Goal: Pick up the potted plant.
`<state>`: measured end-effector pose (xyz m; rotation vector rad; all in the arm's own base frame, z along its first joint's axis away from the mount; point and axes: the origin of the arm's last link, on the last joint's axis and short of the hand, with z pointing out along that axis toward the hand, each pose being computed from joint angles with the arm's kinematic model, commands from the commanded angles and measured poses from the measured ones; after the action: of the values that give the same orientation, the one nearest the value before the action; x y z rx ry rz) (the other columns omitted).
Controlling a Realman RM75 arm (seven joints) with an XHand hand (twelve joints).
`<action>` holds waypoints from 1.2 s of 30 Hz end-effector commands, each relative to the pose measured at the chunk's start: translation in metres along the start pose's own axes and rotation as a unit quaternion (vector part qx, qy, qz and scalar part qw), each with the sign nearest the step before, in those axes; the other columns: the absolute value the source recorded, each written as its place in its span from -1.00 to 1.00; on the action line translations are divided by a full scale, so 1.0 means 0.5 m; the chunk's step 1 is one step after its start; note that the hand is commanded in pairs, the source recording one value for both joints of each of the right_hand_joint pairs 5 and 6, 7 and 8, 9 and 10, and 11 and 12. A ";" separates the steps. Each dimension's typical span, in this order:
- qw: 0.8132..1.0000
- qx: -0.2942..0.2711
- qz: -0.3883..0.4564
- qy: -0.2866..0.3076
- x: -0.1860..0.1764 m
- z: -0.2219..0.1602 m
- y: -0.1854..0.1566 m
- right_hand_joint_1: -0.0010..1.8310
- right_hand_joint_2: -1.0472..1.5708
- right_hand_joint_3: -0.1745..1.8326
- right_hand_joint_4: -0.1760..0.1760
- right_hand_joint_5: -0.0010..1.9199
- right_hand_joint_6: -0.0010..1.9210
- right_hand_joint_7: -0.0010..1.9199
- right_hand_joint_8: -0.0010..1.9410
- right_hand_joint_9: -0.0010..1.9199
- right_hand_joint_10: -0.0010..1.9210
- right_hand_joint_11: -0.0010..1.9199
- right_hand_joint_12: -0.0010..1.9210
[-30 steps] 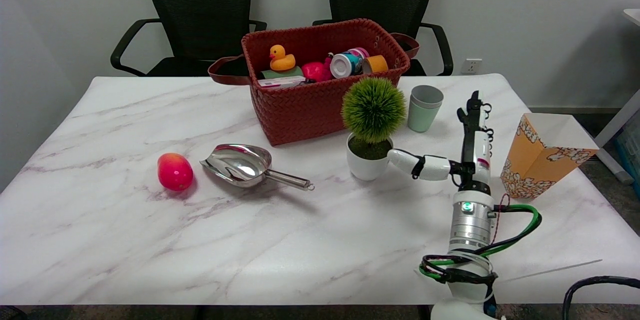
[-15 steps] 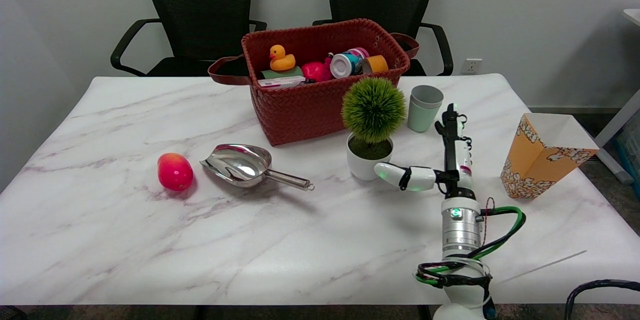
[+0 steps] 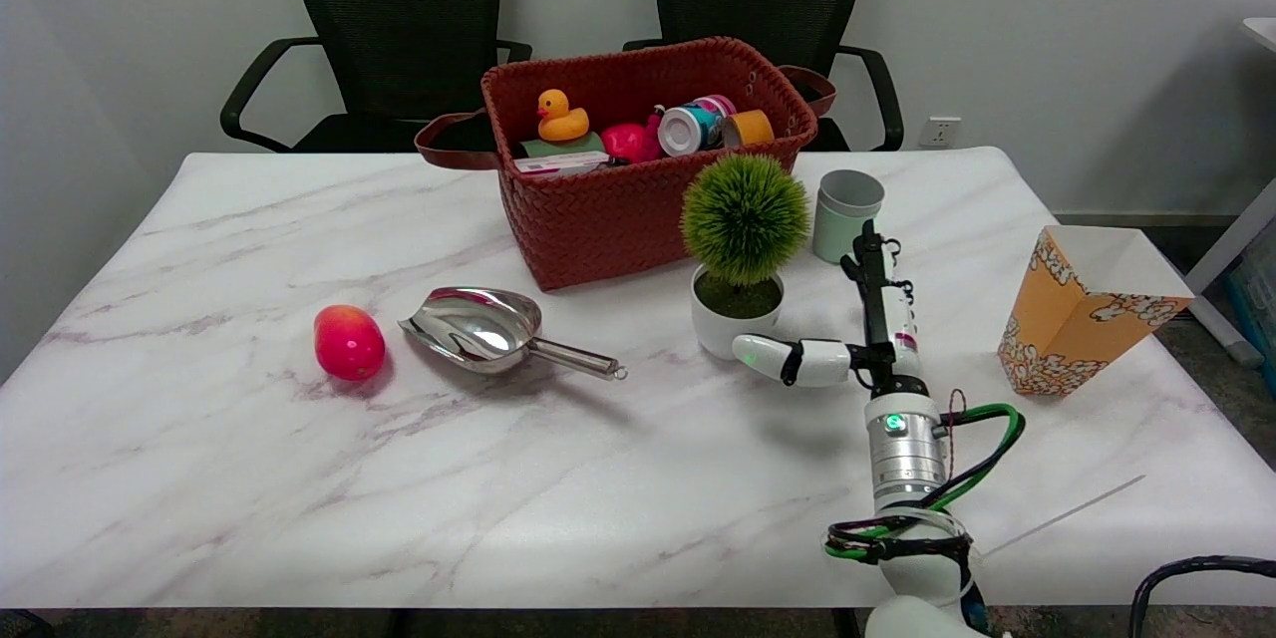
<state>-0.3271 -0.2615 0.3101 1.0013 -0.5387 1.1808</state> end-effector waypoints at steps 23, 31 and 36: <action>0.996 -0.012 0.036 -0.078 -0.060 0.055 0.020 0.18 -0.22 -0.34 0.00 -1.00 -1.00 -0.85 -0.85 -0.79 -0.79 -1.00 -1.00; 0.995 -0.017 0.040 -0.092 -0.070 0.063 0.022 0.18 -0.21 -0.34 0.00 -1.00 -1.00 -0.84 -0.84 -0.79 -0.79 -1.00 -1.00; 0.995 -0.018 0.039 -0.095 -0.072 0.067 0.024 0.17 -0.21 -0.34 0.00 -1.00 -1.00 -0.82 -0.83 -0.79 -0.79 -1.00 -1.00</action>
<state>-0.3408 -0.2985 0.3035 1.0663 -0.7048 1.1621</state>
